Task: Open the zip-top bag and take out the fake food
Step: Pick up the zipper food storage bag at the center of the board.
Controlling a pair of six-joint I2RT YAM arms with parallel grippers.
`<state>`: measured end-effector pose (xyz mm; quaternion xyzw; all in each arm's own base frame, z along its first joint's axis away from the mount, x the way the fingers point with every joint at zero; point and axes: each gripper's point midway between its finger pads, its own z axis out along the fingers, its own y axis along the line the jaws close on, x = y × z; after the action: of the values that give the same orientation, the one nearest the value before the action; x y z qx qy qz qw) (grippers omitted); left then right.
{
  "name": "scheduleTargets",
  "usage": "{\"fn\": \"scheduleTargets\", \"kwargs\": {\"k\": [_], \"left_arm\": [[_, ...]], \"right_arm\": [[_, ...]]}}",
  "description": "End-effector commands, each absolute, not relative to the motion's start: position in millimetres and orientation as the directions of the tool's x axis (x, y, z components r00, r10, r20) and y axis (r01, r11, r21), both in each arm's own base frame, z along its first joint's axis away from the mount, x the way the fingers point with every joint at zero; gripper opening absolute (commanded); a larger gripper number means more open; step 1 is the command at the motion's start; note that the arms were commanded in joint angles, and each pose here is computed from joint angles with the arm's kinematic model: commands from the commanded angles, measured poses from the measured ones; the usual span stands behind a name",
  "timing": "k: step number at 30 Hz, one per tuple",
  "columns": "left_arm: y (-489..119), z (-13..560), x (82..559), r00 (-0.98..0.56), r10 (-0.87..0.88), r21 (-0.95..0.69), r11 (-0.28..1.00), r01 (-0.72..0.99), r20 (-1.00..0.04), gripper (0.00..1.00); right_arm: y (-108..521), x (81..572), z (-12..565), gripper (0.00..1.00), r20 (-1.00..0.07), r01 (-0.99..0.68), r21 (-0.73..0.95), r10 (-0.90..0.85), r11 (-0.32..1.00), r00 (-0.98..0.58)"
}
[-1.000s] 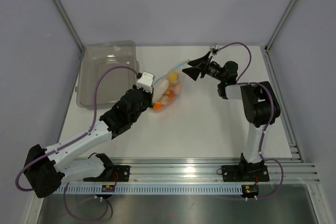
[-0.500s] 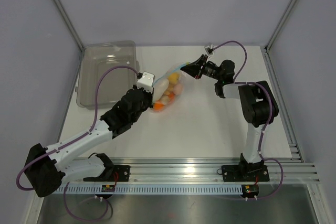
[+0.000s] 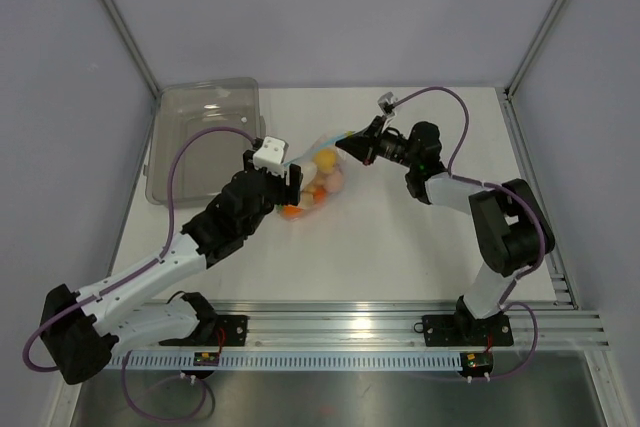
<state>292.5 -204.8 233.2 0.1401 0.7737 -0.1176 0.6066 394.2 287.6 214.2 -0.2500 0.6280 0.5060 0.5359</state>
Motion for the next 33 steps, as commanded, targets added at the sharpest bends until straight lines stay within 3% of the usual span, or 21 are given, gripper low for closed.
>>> {"fn": "scheduleTargets", "kwargs": {"k": [1, 9, 18, 24, 33], "left_arm": [[-213, 272, 291, -0.152, -0.004, -0.065, 0.914, 0.401, -0.988, 0.72], [-229, 277, 285, -0.120, 0.017, -0.043, 0.874, 0.484, -0.993, 0.73], [-255, 287, 275, -0.060, 0.048, 0.004, 0.810, 0.587, -0.997, 0.74], [-268, 276, 276, -0.068, 0.118, 0.053, 0.797, 0.601, -0.991, 0.46], [-264, 266, 284, -0.089, 0.155, 0.080, 0.826, 0.559, -0.984, 0.43]], "right_arm": [[298, 376, 240, 0.00, -0.965, -0.856, 0.255, 0.175, 0.450, -0.196], [294, 343, 257, 0.00, -0.954, -0.819, 0.294, 0.205, 0.493, -0.219], [317, 313, 238, 0.00, -0.955, -0.795, 0.291, 0.111, 0.532, -0.276], [322, 303, 236, 0.00, -0.949, -0.804, 0.313, 0.136, 0.506, -0.284], [326, 298, 240, 0.00, -0.945, -0.814, 0.326, 0.150, 0.481, -0.290]]}}
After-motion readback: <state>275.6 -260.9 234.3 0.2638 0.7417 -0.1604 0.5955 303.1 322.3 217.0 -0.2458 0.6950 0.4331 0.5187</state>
